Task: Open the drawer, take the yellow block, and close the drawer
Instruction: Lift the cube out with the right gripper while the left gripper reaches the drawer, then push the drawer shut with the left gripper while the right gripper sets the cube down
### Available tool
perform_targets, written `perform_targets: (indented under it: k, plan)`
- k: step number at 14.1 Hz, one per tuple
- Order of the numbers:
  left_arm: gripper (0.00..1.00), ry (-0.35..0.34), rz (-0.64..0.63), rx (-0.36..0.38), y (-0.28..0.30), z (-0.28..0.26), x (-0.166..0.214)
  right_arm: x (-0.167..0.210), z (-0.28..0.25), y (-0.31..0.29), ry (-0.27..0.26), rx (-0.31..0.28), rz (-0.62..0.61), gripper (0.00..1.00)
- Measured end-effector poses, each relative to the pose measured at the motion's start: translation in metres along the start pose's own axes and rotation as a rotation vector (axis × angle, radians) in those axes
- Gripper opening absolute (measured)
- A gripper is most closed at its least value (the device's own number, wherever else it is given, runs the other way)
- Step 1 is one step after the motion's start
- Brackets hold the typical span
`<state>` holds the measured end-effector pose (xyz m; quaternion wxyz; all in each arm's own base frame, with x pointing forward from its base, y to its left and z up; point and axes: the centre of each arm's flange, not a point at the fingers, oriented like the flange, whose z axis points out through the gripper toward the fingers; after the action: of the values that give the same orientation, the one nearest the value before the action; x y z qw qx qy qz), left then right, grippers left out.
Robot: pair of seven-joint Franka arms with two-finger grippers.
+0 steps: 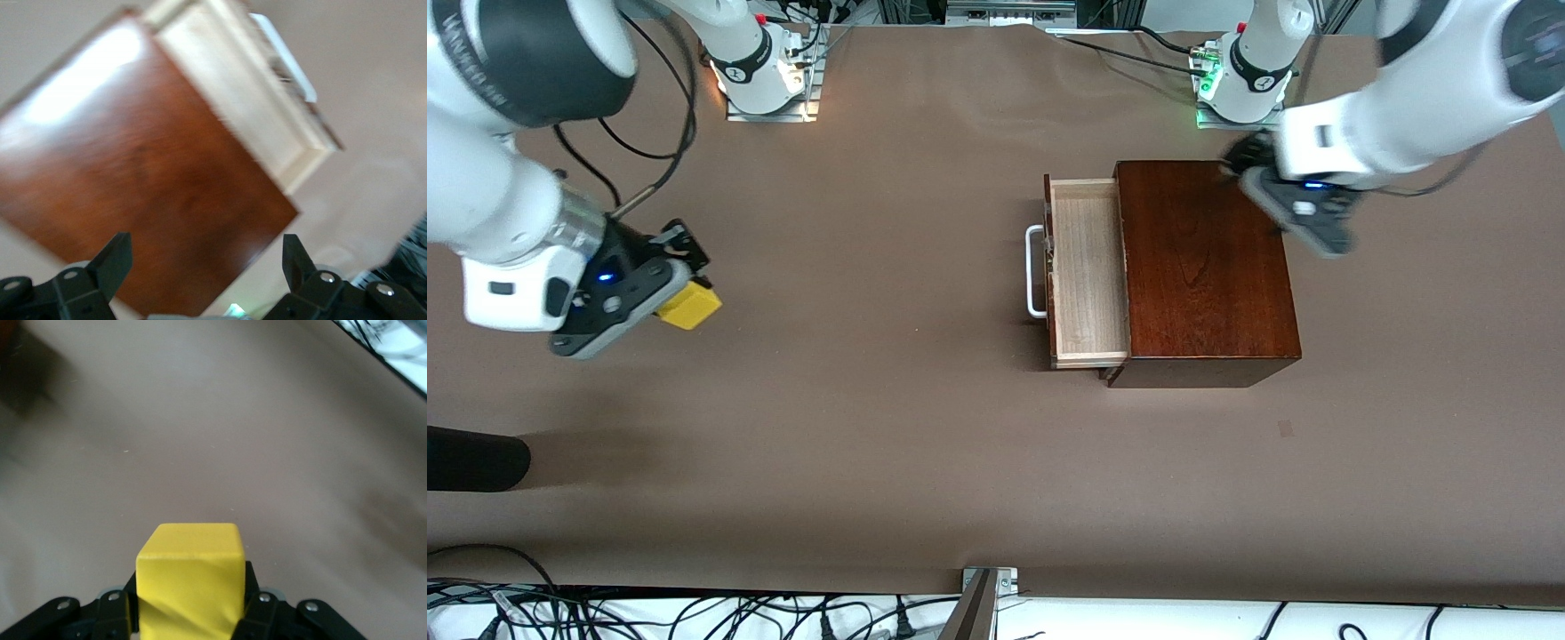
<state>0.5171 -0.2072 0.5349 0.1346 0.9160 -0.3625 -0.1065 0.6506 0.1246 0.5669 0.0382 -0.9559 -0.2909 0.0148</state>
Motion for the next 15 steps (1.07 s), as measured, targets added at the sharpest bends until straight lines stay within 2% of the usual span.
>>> perform_targets:
  k: [3,6,8,11,13,15]
  plan:
    - [1.0,-0.053,0.161,-0.035,0.072,0.035,0.051,-0.036,0.058,0.028,-0.044,0.014,0.179,0.56]
    - [1.0,-0.093,0.311,-0.062,0.11,0.081,0.103,-0.057,0.114,0.012,-0.09,-0.045,0.273,0.56]
    - [1.0,-0.078,0.444,-0.052,0.126,0.118,0.139,-0.064,0.146,-0.003,-0.081,-0.063,0.311,0.56]
    - [1.0,-0.033,0.644,0.017,0.137,0.168,0.178,-0.081,0.198,-0.01,-0.051,-0.071,0.337,0.56]
    - [1.0,-0.039,0.765,0.08,0.133,0.196,0.193,-0.093,0.231,-0.014,-0.035,-0.075,0.34,0.56]
    - [1.0,-0.066,0.824,0.11,0.126,0.222,0.201,-0.106,0.261,-0.017,-0.013,-0.08,0.34,0.56]
